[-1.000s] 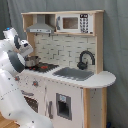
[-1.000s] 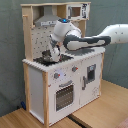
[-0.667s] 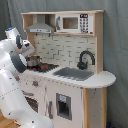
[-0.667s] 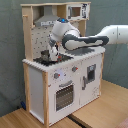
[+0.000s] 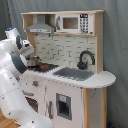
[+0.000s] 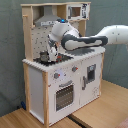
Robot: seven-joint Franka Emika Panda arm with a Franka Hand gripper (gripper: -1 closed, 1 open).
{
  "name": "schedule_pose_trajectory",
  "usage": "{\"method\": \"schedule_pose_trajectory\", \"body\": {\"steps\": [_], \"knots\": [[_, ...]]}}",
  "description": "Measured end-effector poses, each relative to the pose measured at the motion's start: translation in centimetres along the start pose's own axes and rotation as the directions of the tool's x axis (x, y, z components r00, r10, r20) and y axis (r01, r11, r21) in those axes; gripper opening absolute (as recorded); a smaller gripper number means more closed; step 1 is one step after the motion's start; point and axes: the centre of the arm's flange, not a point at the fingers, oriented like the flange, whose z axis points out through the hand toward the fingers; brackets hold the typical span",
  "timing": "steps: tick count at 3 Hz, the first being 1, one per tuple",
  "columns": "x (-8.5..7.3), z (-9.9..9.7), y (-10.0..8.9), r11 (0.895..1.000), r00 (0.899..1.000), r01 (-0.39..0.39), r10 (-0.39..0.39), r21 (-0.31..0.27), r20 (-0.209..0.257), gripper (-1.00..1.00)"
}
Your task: Play with the kitchen
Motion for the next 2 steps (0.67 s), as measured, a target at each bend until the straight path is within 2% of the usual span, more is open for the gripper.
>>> {"method": "schedule_pose_trajectory", "body": {"steps": [1, 2], "knots": [[1.2, -3.1, 0.2, 1.000, 0.999, 0.022, -0.022, -0.002, -0.047, 1.00], [2.0, -5.4, 0.5, 0.994, 0.991, 0.081, -0.088, -0.073, -0.098, 1.00]]}}
